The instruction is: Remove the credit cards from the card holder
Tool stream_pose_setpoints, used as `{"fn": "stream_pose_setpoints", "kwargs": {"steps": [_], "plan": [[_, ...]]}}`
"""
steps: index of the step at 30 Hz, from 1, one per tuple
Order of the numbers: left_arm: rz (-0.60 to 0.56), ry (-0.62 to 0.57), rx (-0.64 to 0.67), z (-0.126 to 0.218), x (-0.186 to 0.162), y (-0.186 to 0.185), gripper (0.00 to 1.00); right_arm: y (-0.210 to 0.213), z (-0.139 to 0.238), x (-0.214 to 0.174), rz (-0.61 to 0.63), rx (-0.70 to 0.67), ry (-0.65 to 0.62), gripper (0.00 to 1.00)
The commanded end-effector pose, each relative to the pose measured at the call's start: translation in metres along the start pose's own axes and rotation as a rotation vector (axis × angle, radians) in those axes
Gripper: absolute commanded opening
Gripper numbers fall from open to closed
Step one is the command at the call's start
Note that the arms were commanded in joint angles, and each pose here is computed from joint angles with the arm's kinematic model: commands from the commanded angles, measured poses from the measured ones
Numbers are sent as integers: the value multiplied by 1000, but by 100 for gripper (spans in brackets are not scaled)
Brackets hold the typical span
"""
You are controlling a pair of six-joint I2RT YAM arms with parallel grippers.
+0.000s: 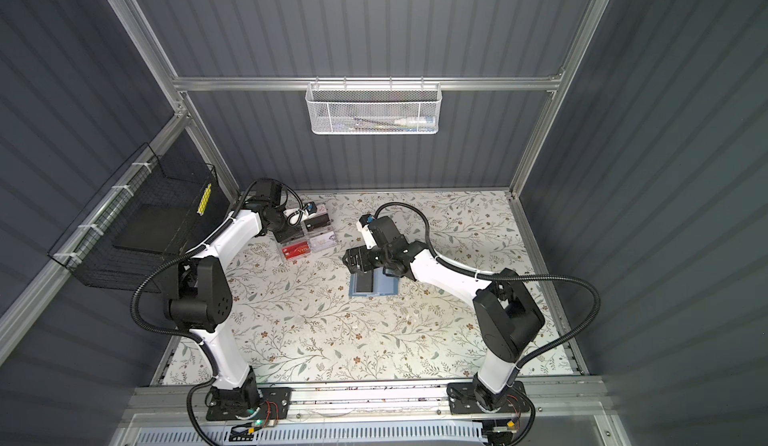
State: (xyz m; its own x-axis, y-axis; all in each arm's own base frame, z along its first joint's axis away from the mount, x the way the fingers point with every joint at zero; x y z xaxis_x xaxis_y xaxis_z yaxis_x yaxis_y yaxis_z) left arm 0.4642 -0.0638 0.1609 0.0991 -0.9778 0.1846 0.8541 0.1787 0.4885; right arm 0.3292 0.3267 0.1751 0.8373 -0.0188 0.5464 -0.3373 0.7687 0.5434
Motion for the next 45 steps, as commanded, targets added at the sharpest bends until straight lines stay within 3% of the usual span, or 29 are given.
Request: {"fn": "stream_pose_setpoints", "kwargs": {"steps": [1, 22, 45], "plan": [[-55, -16, -28, -5, 1, 1, 0, 1, -1, -4, 10, 8, 11, 99], [-86, -41, 21, 15, 11, 18, 0, 3, -3, -5, 8, 16, 16, 99], [-76, -41, -1, 9, 1, 11, 0, 4, -3, -8, 9, 18, 20, 99]]}}
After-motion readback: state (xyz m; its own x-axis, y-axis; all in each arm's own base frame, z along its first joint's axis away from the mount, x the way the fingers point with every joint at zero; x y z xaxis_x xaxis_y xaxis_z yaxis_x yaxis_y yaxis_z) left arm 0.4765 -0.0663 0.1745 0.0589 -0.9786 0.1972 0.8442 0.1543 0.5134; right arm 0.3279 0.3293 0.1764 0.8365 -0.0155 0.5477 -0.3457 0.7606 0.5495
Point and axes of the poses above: each gripper's point midway between its finger pads, its own z axis back along the fingers, its own y axis along the line the jaws close on, x = y × z, the point moved 3 cm from there along z, back along the fingers, and after that the axes turned 15 degrees about -z, right-handed, at the moved point
